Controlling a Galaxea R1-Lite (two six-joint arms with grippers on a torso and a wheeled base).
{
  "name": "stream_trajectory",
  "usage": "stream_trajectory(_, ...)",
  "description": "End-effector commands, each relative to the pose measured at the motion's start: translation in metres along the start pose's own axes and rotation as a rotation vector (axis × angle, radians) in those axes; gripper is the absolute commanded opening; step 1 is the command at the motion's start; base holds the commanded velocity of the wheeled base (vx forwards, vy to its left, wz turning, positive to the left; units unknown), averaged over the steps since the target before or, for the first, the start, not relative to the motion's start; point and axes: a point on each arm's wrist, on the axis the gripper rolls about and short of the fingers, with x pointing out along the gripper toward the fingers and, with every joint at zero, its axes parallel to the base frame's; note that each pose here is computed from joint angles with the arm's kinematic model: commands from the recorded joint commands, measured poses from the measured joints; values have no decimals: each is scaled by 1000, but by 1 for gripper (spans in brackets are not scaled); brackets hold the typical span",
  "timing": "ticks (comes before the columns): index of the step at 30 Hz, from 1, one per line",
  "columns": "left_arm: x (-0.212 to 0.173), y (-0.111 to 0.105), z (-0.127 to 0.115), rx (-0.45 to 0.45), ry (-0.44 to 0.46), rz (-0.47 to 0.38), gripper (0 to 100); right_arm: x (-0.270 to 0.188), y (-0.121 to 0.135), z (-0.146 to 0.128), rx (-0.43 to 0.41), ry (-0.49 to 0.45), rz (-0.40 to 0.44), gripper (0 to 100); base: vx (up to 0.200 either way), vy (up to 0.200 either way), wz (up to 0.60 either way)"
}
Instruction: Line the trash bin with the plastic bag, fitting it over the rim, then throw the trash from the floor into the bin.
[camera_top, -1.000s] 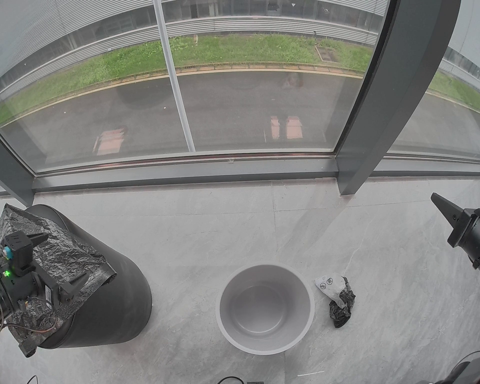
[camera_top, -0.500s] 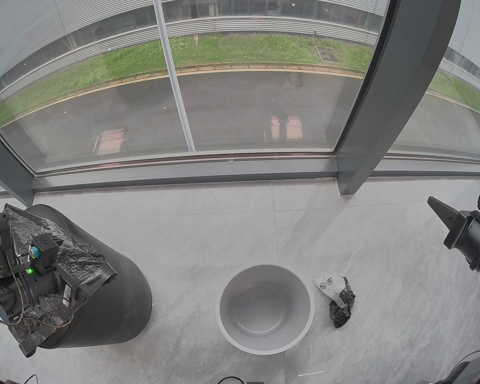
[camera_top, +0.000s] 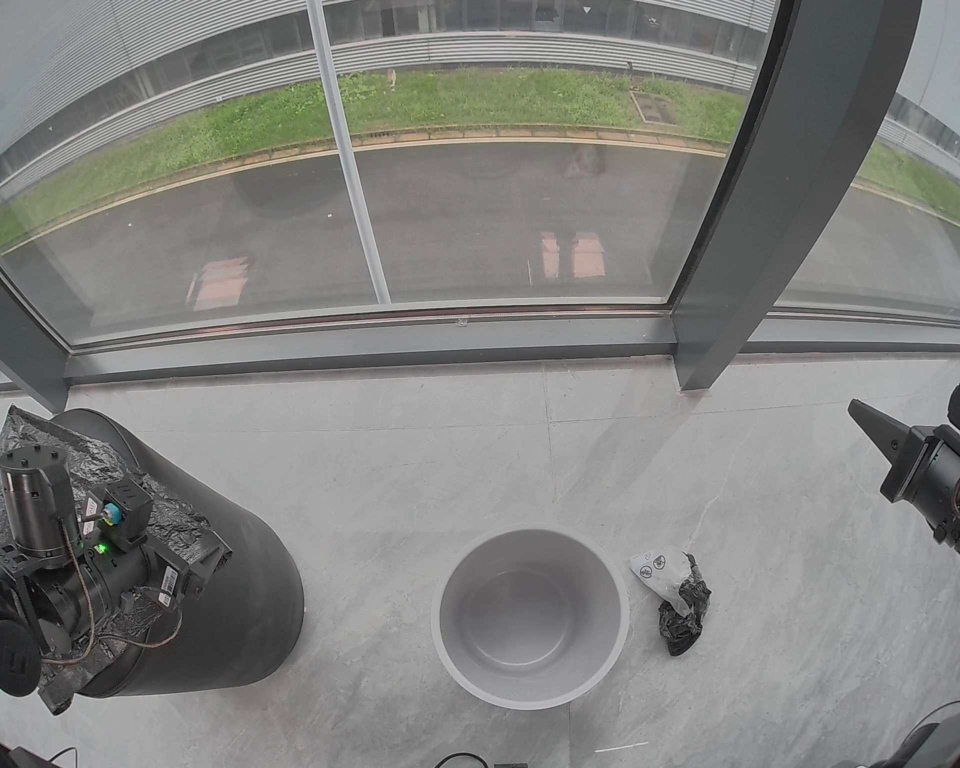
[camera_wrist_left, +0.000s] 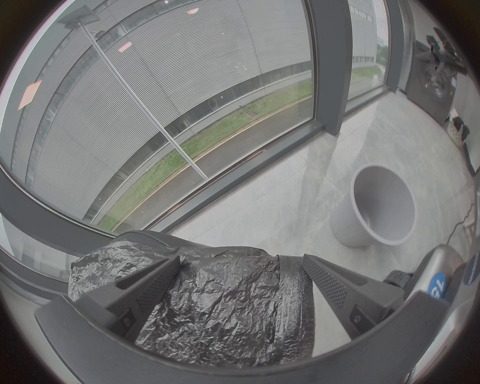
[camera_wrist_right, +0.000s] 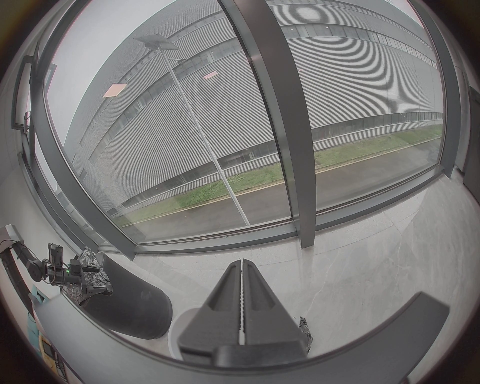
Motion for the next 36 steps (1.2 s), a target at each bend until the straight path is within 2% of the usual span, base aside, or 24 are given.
stream_trajectory(1, 15, -6, -8, 46, 61, -18, 100, 1, 0, -1, 0, 6, -2, 0, 0, 0, 0)
stream_trajectory(7, 13, -2, -5, 116, 47, 10, 100, 1, 0, 0, 0, 3, -1, 0, 0, 0, 0)
stream_trajectory(12, -3, 5, 4, 162, -22, 53, 100, 1, -1, -1, 0, 4, -2, 0, 0, 0, 0)
stream_trajectory(17, -17, 7, 3, 182, -55, 68, 100, 1, 0, 0, 0, 1, -2, 0, 0, 0, 0)
stream_trajectory(20, -19, 4, -3, 196, -44, 59, 100, 0, 0, 1, -2, -3, -1, 0, 0, 0, 0)
stream_trajectory(26, -23, -4, -19, 303, -1, 34, 100, 0, 0, 0, -2, -2, 0, 0, 0, 0, 0)
stream_trajectory(27, -25, -6, -23, 344, 3, 31, 100, 1, 0, 0, 0, 1, -1, 0, 0, 0, 0)
stream_trajectory(32, -30, -8, -24, 393, -10, 28, 100, 2, -1, -1, 2, 7, -4, 0, 0, 0, 0)
stream_trajectory(33, -33, -8, -23, 429, -26, 33, 100, 2, -1, -2, 1, 13, -5, 0, 0, 0, 0)
stream_trajectory(36, -38, -7, -21, 464, -45, 49, 100, 2, -1, -2, 1, 13, -4, 0, 0, 0, 0)
